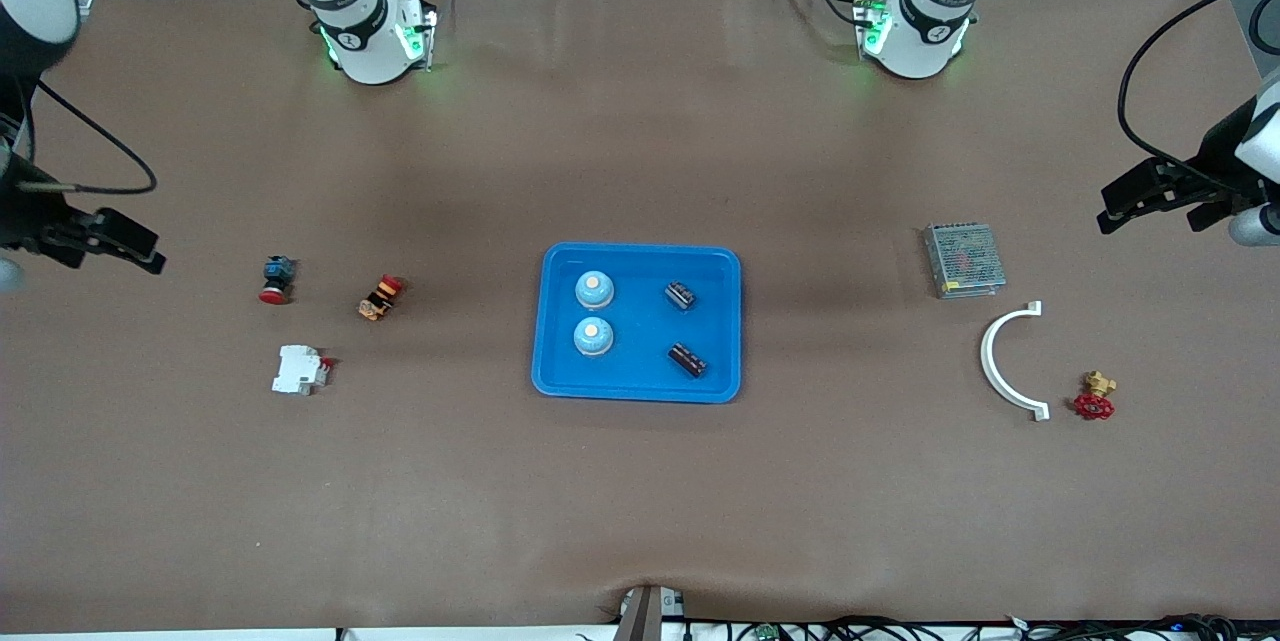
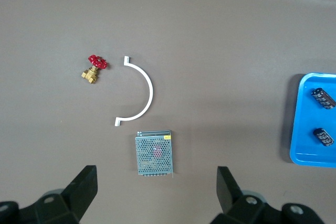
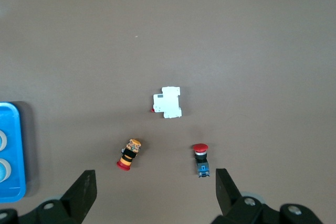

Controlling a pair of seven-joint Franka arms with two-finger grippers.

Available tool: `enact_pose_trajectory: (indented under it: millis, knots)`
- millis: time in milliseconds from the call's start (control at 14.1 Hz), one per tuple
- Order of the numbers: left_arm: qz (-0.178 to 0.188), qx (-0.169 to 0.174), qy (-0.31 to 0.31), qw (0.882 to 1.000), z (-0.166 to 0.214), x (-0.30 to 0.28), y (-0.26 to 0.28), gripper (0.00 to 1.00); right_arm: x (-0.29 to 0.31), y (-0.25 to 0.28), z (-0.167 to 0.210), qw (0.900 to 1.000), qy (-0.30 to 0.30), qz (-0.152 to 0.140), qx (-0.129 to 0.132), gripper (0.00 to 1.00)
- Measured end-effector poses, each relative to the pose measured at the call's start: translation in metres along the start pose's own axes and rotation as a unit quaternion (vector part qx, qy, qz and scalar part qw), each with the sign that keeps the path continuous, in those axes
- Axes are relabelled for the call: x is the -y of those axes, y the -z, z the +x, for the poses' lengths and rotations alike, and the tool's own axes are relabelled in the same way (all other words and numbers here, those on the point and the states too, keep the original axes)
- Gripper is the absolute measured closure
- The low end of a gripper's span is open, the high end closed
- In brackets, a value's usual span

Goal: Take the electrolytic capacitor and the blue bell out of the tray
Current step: 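Move both grippers from rest toward the blue tray, then grasp the capacitor with the left gripper while the right gripper grasps the bell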

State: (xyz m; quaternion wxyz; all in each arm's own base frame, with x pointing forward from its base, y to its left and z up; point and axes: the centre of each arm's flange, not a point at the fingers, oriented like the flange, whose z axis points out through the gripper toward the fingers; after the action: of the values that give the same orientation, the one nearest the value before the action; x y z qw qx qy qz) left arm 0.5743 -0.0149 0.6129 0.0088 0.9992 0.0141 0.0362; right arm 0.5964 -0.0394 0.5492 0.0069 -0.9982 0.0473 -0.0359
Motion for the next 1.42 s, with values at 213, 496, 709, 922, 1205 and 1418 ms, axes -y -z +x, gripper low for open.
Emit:
enact_pose_trajectory:
  millis: [213,496,709,922,1205,1418]
  knots:
    - [-0.010,0.002,0.070,0.998,0.000,-0.012,-0.001,0.00,0.005,-0.031,0.011,1.000,-0.007,0.001,0.011,0.00]
    - [-0.017,0.018,0.203,0.979,-0.004,-0.116,-0.016,0.00,0.041,-0.073,0.015,0.999,-0.046,0.003,0.006,0.00]
    - [-0.007,0.049,0.276,0.960,-0.015,-0.218,-0.060,0.00,0.081,-0.100,0.005,0.997,-0.078,0.003,0.015,0.00]
    - [0.002,0.067,0.341,0.938,-0.024,-0.307,-0.107,0.00,0.128,-0.124,-0.006,0.991,-0.131,0.000,0.028,0.00]
    - [0.002,0.073,0.412,0.908,-0.027,-0.369,-0.176,0.00,0.194,-0.164,-0.019,0.988,-0.153,0.000,0.031,0.00]
    - [0.002,0.076,0.447,0.891,-0.029,-0.393,-0.225,0.00,0.253,-0.198,-0.034,0.988,-0.153,0.005,0.026,0.00]
